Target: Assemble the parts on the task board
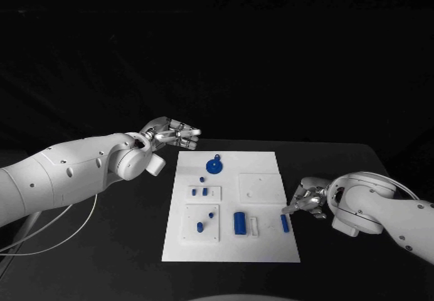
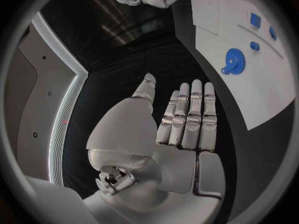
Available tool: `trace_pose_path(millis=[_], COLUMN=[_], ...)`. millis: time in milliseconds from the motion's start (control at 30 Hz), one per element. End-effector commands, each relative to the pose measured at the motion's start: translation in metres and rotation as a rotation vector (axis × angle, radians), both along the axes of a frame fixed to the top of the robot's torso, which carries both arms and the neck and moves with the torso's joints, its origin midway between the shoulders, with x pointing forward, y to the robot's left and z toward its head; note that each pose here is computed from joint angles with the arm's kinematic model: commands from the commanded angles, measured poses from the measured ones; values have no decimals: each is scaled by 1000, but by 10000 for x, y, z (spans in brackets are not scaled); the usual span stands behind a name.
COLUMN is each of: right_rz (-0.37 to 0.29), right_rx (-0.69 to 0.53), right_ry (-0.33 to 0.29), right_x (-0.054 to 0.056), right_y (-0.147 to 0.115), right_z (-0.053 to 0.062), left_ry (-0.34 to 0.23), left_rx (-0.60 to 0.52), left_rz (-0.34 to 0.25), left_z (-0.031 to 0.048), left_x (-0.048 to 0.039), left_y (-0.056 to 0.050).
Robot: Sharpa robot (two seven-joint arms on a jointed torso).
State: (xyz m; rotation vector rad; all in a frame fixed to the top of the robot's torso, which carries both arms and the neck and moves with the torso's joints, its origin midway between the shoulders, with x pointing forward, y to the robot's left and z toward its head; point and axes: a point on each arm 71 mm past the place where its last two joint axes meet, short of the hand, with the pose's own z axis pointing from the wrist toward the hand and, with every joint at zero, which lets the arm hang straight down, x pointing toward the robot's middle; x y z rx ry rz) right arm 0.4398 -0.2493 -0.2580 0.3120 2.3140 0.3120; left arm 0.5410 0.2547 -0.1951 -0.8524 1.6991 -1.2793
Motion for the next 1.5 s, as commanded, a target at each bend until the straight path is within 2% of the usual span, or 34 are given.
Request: trace_pose_path(millis=[33,633,1033,1500], right_rz=[11,20,32,73], right_rx=[-110,-140,-177,-240], right_ry=[54,63,19,2], right_x=[-30,-121,-111,-158], right_y=[-69,55,122,241], right_z=[-46,-232,-278,-449], left_ry=[-19,-2,5,18], left_rx=[-17,-19,-16,-10], left_rz=[-4,-24,-32,-33], left_z=[23,11,3,-7], left_x=[-3,-8,-5,-15], left_y=[-18,-37,-50,-39])
